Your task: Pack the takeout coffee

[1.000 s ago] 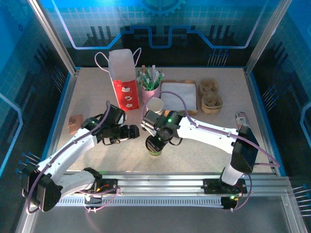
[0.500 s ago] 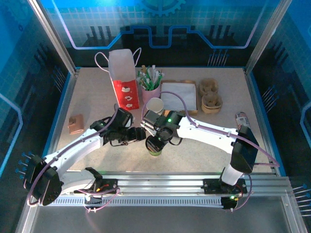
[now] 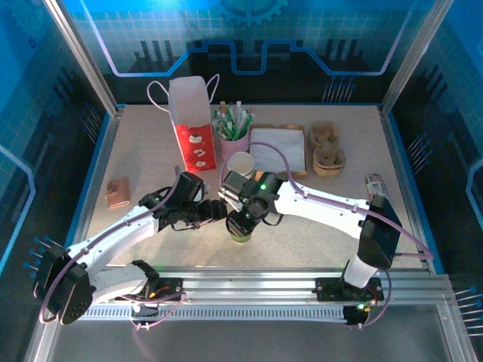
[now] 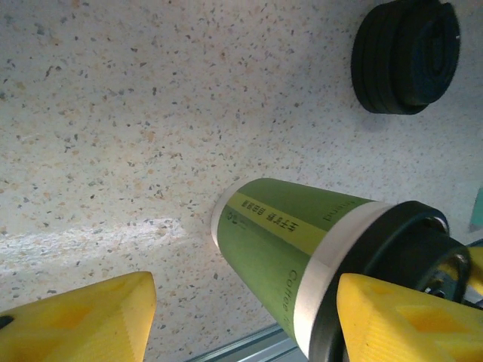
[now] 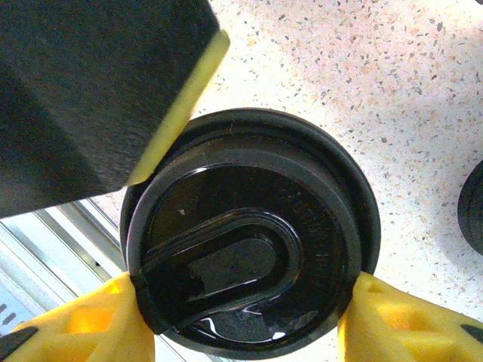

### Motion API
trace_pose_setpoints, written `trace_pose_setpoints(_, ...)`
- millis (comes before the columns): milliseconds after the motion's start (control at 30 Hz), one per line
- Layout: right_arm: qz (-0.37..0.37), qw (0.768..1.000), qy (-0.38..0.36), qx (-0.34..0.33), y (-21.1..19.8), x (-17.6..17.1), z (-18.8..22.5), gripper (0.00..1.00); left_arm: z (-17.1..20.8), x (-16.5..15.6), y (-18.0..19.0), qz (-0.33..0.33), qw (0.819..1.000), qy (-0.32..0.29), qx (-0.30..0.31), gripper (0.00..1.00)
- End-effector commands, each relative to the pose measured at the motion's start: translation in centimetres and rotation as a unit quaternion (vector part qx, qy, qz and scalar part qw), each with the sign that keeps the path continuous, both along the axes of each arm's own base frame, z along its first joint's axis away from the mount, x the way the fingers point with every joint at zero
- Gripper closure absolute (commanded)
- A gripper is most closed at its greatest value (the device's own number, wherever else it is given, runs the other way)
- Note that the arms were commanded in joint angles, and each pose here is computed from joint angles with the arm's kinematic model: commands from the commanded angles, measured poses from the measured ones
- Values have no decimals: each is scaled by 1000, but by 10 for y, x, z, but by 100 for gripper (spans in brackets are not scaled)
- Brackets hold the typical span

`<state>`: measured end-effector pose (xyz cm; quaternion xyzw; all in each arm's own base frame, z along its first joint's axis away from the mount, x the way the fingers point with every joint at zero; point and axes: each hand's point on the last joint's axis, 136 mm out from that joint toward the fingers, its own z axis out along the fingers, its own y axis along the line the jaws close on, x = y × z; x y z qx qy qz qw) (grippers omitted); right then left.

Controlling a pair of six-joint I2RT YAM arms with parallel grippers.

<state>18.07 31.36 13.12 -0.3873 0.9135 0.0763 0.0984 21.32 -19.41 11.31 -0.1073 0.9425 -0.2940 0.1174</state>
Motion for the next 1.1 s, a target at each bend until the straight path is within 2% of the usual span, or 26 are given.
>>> trace_pose_setpoints(0, 5, 995, 56, -80, -20, -14, -56, 61, 10, -4, -3, 5, 1000, -9, -26, 36)
trace_pose_setpoints(167, 5, 995, 57, -84, -20, -13, -58, 61, 19, -6, -6, 13, 998, -18, -53, 40)
trace_pose_setpoints(333, 3, 995, 57, -86, -22, -12, -58, 62, 11, -11, -10, 10, 998, -4, -69, 47)
trace_pose_setpoints(667, 3, 994, 58, -88, -23, -13, -59, 62, -4, -15, -14, 4, 998, 11, -67, 53)
trace_pose_setpoints(967, 1, 994, 58, -89, -24, -12, -61, 62, -25, -24, -9, 3, 998, 33, -52, 65)
trace_pose_setpoints(1067, 1, 994, 58, -89, -24, -12, -60, 62, -27, -25, -6, 4, 999, 32, -41, 66)
